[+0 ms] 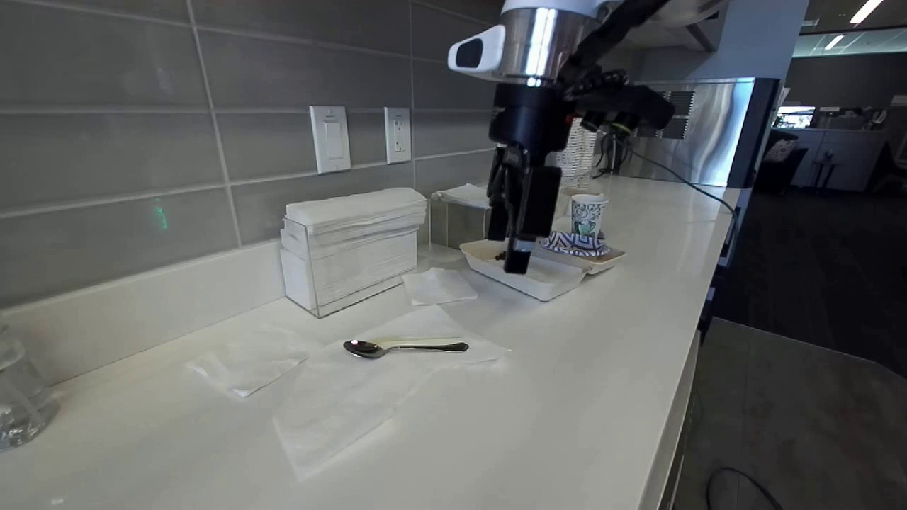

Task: Pick up this phone get some of the objects from the disposable plate and put them in the bowl

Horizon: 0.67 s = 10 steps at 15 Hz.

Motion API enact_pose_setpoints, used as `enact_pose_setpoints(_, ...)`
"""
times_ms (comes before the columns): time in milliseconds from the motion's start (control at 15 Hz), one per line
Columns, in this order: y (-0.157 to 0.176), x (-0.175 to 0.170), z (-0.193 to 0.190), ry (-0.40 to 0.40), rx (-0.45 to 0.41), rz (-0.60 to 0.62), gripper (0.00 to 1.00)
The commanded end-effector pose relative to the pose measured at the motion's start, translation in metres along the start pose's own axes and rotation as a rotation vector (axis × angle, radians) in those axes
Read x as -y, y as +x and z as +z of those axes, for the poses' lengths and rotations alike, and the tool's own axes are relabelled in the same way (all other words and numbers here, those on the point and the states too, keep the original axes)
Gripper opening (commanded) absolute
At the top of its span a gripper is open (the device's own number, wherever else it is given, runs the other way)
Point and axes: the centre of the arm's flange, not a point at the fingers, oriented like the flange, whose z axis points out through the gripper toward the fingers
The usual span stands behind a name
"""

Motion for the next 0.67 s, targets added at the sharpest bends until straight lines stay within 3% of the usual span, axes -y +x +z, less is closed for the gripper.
enact_pose_setpoints(0, 0.026, -0.017, 0.034, -0.077, 0.037, -0.074, 1.00)
enact_pose_setpoints(333, 0.039, -0.019, 0.076, -0.092, 0.068, -0.076, 1.00)
enact_pose_setpoints(600, 0.056, -0.021, 0.096, -0.082, 0.009, -0.049, 1.00)
